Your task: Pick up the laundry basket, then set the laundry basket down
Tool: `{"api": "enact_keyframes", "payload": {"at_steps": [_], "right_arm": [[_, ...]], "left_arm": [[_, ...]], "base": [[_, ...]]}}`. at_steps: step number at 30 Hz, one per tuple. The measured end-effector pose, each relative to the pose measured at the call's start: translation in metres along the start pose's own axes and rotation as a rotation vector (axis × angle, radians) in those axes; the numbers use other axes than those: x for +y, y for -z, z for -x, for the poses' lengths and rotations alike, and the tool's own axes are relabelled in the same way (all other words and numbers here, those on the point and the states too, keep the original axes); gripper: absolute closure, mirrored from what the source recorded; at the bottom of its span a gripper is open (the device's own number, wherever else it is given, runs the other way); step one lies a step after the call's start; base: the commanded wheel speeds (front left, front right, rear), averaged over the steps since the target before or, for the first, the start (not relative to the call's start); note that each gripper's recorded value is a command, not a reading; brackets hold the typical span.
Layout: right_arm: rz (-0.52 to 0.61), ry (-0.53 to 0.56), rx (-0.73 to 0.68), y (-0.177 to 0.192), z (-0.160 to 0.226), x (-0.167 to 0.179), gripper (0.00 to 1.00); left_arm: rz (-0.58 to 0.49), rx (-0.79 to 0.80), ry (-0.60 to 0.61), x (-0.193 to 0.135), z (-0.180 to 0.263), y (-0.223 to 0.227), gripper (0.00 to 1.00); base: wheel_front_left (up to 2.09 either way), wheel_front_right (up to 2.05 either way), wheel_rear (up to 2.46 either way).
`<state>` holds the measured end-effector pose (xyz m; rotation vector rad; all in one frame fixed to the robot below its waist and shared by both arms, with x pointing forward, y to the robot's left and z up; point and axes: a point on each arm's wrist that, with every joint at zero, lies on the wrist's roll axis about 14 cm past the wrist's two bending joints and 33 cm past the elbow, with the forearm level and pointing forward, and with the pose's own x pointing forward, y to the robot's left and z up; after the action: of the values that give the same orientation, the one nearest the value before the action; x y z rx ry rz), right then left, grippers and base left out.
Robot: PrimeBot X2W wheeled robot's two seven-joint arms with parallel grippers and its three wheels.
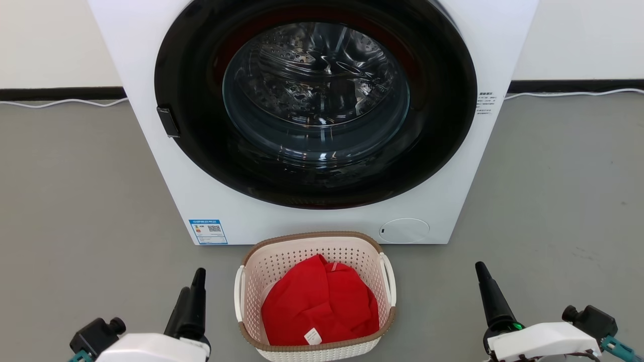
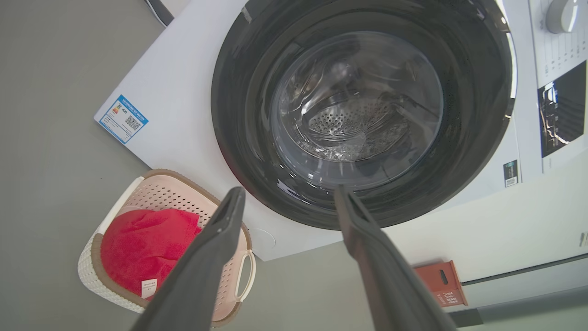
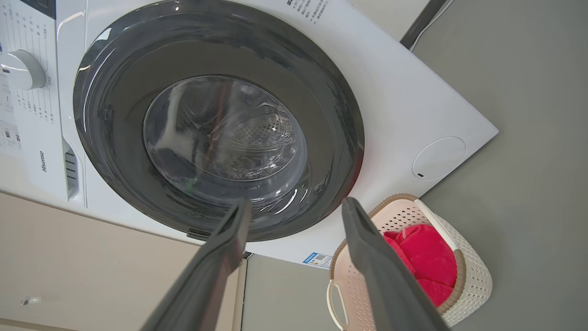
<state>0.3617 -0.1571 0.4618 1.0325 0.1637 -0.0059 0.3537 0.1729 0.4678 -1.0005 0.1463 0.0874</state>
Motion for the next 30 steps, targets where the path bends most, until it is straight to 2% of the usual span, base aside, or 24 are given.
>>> {"api": "enact_keyframes", "payload": {"at_steps": [7, 30], "right_arm": [[0.09, -0.017, 0.014, 0.006, 0.0, 0.005, 0.0], [0.382, -0.098, 0.03, 0.021, 0.0, 0.023, 0.0]], "left_arm": [[-0.126, -0.005, -0.012, 0.002, 0.004, 0.002, 0.0], [-0.423, -0.068, 0.021, -0.013, 0.009, -0.001, 0.0]], "base": [[0.0, 0.0, 0.0], [0.0, 0.0, 0.0]]}}
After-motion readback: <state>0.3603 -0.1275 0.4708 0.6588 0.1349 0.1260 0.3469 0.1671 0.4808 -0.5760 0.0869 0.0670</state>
